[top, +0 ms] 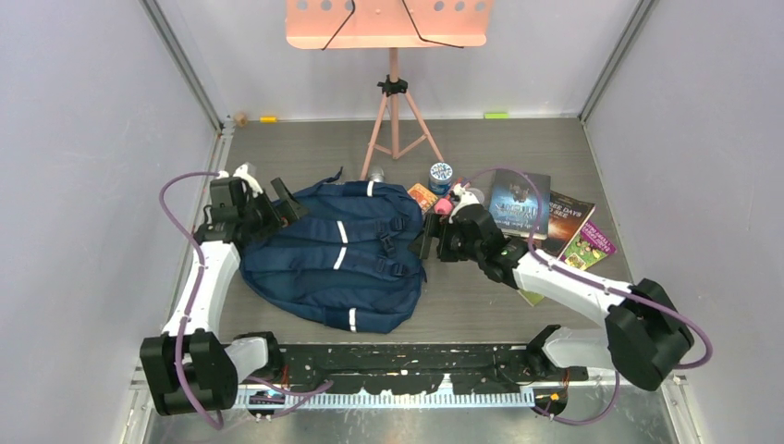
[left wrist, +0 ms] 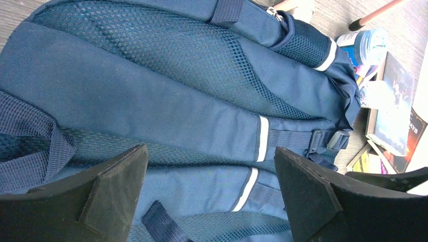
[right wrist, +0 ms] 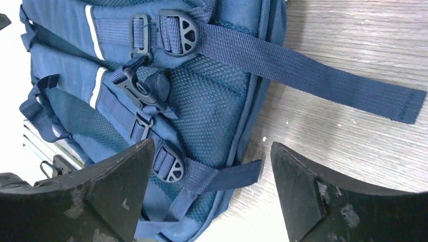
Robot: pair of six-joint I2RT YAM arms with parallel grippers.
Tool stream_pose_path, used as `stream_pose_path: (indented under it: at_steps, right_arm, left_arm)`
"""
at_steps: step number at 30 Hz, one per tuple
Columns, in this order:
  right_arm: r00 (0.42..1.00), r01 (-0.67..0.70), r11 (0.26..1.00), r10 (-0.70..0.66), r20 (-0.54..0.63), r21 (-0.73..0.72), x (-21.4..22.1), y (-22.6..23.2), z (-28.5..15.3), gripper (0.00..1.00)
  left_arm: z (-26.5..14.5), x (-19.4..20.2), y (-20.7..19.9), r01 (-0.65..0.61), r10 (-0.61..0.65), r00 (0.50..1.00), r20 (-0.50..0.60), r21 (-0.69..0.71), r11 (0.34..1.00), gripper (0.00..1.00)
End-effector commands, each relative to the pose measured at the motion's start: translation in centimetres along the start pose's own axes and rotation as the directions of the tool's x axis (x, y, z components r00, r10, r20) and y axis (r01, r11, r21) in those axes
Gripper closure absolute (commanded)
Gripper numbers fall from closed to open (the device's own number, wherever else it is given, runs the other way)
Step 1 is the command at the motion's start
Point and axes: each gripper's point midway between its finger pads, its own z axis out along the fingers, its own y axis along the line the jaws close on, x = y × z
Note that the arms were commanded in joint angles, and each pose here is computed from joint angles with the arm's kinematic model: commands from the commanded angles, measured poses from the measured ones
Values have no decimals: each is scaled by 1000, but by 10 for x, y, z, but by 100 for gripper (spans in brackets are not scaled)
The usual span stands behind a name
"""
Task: Pack the student bag
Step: Move the student bag to the center of the board.
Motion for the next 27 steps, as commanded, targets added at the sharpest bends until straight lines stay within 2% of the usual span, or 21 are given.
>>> stream_pose_path:
  at_steps: [1,5,11,16,18,19,20,22,24,27]
  right_arm:
    - [999,5,1000,-4,52,-29,-10,11,19,12]
    - [999,13,1000,-13,37,-1,-2,4,33,19]
    - [998,41,999,-42,55,30,3,-3,47,21]
    - [995,56,998,-55,88,-7,3,0,58,29]
    - [994,68,998,-68,90,-2,3,0,62,41]
    - [993,75,997,-75,93,4,1,-1,64,53]
    - [992,78,997,-78,99,4,-2,1,65,59]
    - [989,82,997,-83,119,13,-10,3,63,83]
    - [983,87,995,-94,156,49,-24,3,56,96]
    - [974,95,985,-121,189,143,-43,-4,35,99]
  left_arm:
    - [-10,-6,-4,-14,13,999,38,35,999,0]
    - [-13,-7,8,7,-6,997,71,-6,1000,0]
    - [-22,-16,17,28,-23,992,124,-42,999,0]
    - [-29,-21,26,31,-12,985,173,-105,994,0]
    - [-32,-23,26,31,-11,983,185,-106,994,0]
    - [-33,-24,24,32,-12,982,190,-103,994,0]
    - [-33,-23,24,34,-14,982,189,-100,994,0]
    - [-34,-22,23,36,-18,983,184,-94,995,0]
    - [-35,-22,23,36,-18,983,184,-95,995,0]
    - [-38,-21,21,27,-10,983,184,-90,996,0]
